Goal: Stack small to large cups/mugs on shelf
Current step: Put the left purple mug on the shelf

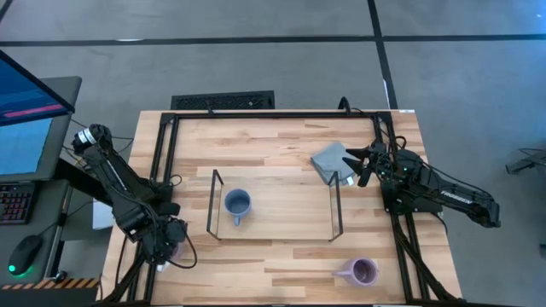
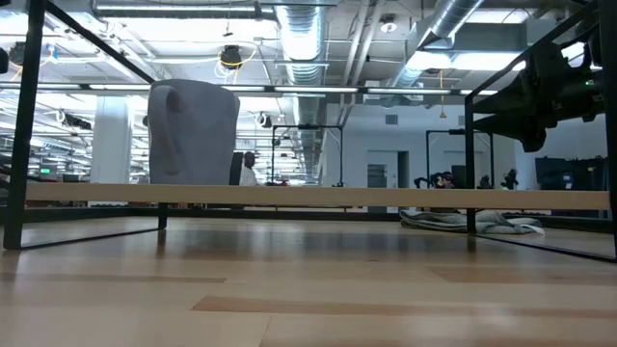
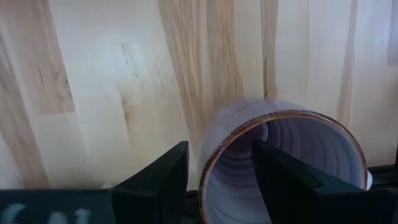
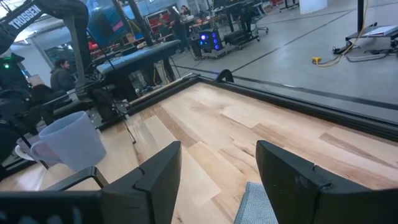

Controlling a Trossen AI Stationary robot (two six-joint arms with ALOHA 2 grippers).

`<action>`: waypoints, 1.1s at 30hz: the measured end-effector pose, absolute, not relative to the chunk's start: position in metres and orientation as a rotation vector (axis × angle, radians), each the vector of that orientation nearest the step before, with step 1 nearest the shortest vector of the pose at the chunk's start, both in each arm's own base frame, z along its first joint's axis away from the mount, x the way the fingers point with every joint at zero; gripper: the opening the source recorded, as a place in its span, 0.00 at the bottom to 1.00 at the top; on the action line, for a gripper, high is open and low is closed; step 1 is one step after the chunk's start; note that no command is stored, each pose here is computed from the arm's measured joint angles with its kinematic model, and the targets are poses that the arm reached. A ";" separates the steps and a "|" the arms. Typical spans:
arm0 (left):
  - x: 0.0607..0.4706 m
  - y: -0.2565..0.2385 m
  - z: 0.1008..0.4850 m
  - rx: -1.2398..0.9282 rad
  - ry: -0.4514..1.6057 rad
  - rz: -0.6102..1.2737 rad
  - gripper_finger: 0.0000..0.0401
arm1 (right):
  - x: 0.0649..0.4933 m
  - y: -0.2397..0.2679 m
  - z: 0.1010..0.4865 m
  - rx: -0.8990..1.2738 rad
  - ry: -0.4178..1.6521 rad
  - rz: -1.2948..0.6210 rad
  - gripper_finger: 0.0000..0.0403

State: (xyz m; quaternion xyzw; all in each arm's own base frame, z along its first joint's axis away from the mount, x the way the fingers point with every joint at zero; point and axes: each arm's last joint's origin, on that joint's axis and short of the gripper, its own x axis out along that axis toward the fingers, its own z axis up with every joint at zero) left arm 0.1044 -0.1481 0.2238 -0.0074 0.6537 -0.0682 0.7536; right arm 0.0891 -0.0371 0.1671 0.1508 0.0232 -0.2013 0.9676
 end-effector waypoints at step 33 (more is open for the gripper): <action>0.104 -0.147 0.224 0.019 1.415 -0.152 0.31 | 0.089 -0.037 0.167 0.305 0.046 -0.407 0.57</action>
